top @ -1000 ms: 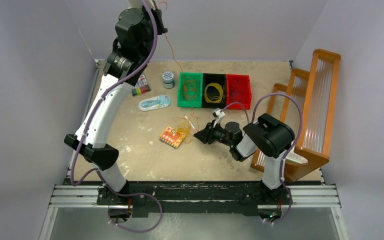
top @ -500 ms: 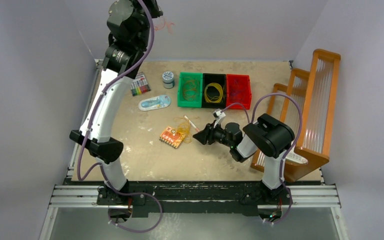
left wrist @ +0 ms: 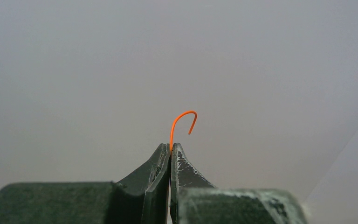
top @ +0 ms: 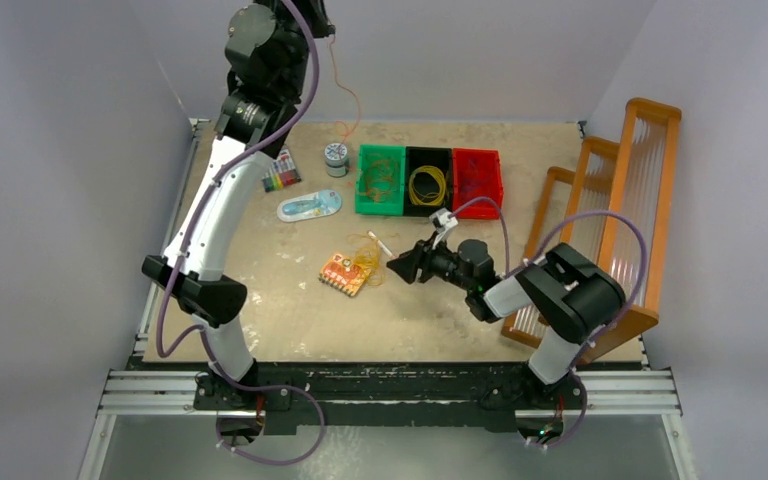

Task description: Untangle the cables

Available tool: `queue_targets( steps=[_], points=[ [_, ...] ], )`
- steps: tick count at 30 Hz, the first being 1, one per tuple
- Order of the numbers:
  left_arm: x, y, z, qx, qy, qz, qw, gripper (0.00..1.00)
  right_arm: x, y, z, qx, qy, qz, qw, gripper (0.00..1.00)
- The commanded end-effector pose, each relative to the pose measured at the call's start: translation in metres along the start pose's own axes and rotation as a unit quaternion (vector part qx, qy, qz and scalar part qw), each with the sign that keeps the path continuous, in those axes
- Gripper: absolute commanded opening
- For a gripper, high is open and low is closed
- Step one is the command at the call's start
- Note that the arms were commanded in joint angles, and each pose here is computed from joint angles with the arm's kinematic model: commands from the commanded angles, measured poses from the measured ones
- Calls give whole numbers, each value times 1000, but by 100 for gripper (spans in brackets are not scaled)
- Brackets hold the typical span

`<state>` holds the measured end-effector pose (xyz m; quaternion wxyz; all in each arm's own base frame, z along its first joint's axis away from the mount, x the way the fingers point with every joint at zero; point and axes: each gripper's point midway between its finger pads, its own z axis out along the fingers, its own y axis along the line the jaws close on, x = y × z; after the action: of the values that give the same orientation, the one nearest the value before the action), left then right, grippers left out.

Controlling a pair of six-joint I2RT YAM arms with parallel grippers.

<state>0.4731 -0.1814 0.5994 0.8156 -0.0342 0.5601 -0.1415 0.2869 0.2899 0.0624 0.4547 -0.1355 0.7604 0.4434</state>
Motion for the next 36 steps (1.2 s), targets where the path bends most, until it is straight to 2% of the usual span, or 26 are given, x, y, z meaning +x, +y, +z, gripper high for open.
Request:
queue_targets(
  steps=[1, 12, 23, 31, 36],
  points=[
    [10, -6, 5, 16, -2, -11, 1000, 0, -45, 13, -8, 11, -47, -49, 998, 57],
    [76, -13, 15, 31, 43, -25, 998, 0, -121, 28, -45, 78, -130, -114, 982, 64],
    [193, 0, 12, 12, 128, -16, 992, 0, -128, 20, -57, 114, -145, -114, 976, 67],
    [214, -3, 12, 18, 147, -18, 989, 0, -127, 16, -56, 121, -143, -112, 976, 68],
    [208, -7, 13, 27, 146, -23, 989, 0, -129, 16, -57, 124, -147, -112, 975, 68]
  ],
)
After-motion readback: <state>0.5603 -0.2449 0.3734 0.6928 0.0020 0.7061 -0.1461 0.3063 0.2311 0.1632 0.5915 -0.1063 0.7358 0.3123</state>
